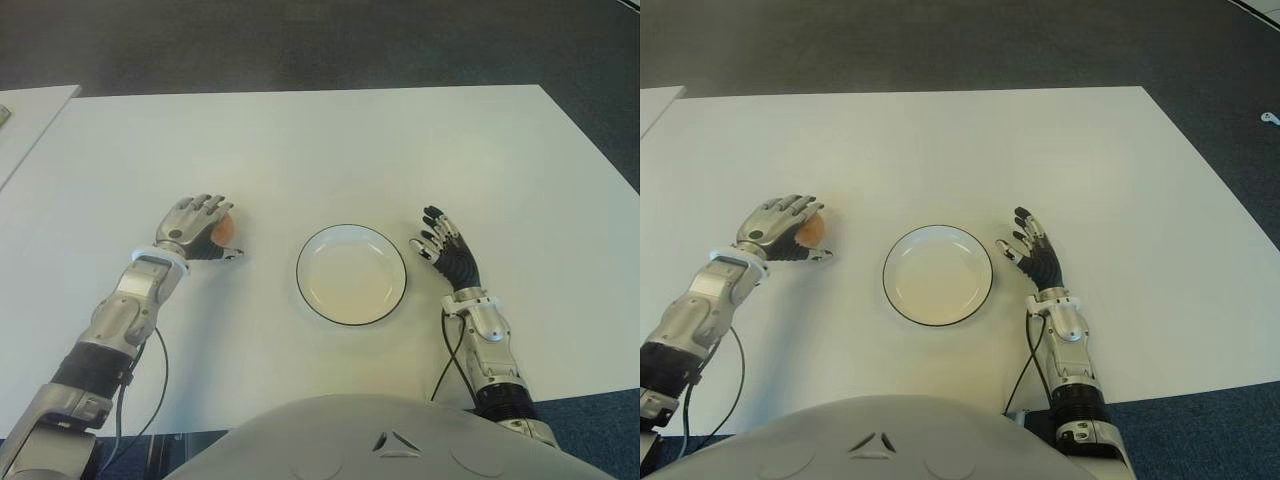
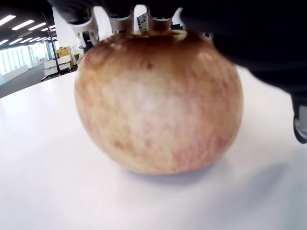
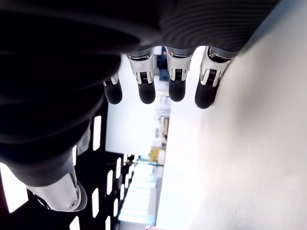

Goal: Put the apples into the plate.

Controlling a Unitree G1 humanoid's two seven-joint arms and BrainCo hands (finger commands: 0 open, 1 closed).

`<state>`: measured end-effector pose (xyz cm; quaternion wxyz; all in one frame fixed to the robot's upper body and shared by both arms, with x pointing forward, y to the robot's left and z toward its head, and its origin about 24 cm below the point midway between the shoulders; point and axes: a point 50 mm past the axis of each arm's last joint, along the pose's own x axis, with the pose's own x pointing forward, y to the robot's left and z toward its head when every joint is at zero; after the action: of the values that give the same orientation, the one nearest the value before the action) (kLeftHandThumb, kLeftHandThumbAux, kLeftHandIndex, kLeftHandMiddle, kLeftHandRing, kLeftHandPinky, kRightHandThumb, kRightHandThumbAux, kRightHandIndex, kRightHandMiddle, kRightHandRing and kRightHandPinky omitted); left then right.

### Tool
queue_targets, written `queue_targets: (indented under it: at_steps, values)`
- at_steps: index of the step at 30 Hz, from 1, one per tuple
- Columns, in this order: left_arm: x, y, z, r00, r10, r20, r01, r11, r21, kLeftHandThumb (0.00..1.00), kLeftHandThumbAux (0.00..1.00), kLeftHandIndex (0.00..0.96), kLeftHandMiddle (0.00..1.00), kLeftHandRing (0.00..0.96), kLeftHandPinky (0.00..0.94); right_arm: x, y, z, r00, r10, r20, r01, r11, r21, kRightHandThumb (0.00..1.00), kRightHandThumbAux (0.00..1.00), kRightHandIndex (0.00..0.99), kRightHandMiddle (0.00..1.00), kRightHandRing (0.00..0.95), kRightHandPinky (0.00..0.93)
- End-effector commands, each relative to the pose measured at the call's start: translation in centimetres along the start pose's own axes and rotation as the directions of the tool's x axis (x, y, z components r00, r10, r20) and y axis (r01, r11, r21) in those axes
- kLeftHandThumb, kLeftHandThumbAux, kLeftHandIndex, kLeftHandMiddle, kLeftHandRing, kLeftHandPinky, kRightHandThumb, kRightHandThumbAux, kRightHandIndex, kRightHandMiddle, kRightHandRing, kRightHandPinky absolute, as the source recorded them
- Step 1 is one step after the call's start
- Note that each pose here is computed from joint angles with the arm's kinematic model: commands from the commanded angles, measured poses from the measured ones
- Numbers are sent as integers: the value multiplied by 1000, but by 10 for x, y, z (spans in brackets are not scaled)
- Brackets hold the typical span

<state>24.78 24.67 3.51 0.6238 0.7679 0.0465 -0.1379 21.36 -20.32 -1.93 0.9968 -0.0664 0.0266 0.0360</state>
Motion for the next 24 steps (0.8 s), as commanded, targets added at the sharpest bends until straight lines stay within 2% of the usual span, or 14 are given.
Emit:
queue_targets:
  at_steps: [1, 15, 19, 24]
  values:
    - [3, -10, -1, 1000, -24, -11, 24, 1000, 19, 258, 376, 70, 2, 0, 13, -26, 3, -39, 976, -4, -218, 14, 999, 42, 100, 699, 0, 0, 0, 0]
    - [9, -22, -2, 1000, -9, -22, 9, 1000, 24, 261, 392, 75, 8, 0, 29, -27, -1, -40, 974, -21, -225, 33, 998, 52, 110, 691, 0, 0, 0, 0]
    - [13, -30, -5, 999, -6, -38, 7, 1000, 19, 270, 401, 77, 9, 0, 25, -28, -3, -41, 974, -20, -227, 33, 998, 55, 112, 691, 0, 0, 0, 0]
    - [15, -31, -6, 999, 10, -46, -9, 1000, 21, 281, 417, 79, 8, 0, 26, -28, -4, -41, 974, -18, -227, 32, 998, 57, 110, 695, 0, 0, 0, 0]
